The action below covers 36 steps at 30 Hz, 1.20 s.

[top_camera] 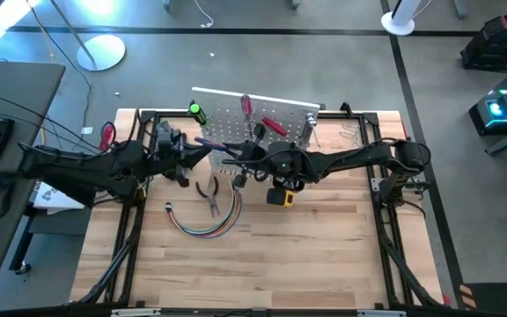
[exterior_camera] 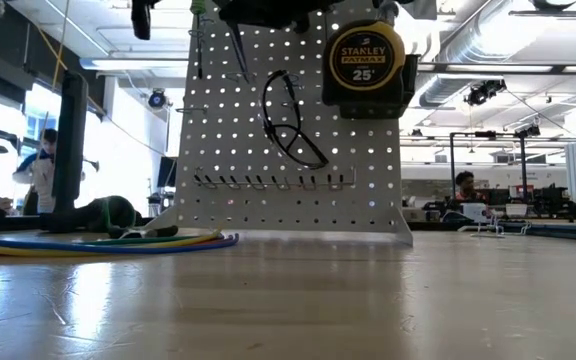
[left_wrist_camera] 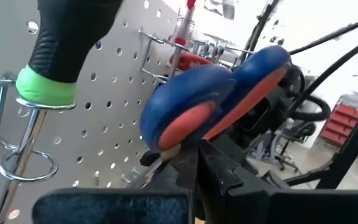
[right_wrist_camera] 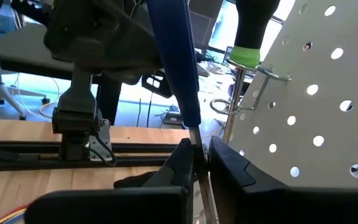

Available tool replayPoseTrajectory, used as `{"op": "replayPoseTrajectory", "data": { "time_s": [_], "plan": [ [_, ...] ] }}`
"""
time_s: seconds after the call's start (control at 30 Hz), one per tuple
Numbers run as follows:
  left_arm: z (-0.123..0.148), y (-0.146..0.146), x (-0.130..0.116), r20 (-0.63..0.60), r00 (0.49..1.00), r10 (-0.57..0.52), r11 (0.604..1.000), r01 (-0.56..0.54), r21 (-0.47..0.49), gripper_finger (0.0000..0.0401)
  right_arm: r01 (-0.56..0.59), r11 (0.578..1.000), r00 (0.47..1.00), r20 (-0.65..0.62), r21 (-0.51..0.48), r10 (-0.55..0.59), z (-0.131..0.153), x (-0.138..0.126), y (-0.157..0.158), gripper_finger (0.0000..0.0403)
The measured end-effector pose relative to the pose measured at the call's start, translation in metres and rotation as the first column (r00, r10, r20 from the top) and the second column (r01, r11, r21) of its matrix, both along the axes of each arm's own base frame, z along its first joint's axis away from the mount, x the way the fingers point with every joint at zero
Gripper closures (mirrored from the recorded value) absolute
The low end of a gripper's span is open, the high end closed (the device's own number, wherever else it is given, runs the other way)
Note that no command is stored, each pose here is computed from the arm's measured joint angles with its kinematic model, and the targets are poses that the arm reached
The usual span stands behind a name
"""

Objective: Hang tools onto peg board
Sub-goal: Hang the scissors on the peg board

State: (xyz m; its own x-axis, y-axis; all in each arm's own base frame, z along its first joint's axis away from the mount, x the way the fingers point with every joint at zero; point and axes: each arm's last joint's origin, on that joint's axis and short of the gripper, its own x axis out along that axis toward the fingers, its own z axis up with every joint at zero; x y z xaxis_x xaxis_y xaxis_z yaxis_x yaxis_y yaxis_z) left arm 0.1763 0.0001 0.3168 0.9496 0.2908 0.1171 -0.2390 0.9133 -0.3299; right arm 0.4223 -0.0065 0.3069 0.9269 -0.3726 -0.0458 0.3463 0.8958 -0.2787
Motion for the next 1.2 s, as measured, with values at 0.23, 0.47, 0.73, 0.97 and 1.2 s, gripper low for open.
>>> {"op": "replayPoseTrajectory", "data": {
  "time_s": [0.23, 0.47, 0.73, 0.97, 1.2],
  "plan": [
    [-0.006, 0.0, 0.015, 0.003, 1.0, -0.01, 0.998, 0.01, -0.06, 0.0401, -0.004, 1.0, 1.0, 0.002, 0.005, 0.004, 0.0, 0.0, 0.0, 0.038],
    [-0.01, 0.0, 0.026, 0.024, 1.0, 0.006, 0.996, -0.004, -0.084, 0.0401, -0.006, 1.0, 1.0, 0.009, 0.021, 0.005, 0.0, 0.0, 0.0, 0.0376],
    [-0.008, 0.001, 0.024, 0.039, 0.998, 0.049, 0.995, -0.045, -0.091, 0.0401, -0.006, 1.0, 1.0, 0.012, 0.022, 0.006, 0.0, 0.0, 0.0, 0.0374],
    [-0.007, 0.002, 0.024, 0.042, 0.996, 0.076, 0.995, -0.073, -0.071, 0.0401, -0.003, 1.0, 1.0, 0.012, 0.022, 0.003, 0.0, 0.0, 0.0, 0.0373],
    [0.0, 0.007, 0.032, 0.036, 0.993, 0.11, 0.992, -0.107, -0.07, 0.0401, 0.029, 0.999, 0.999, 0.023, 0.042, -0.03, 0.001, -0.001, -0.002, 0.0373]
  ]
}}
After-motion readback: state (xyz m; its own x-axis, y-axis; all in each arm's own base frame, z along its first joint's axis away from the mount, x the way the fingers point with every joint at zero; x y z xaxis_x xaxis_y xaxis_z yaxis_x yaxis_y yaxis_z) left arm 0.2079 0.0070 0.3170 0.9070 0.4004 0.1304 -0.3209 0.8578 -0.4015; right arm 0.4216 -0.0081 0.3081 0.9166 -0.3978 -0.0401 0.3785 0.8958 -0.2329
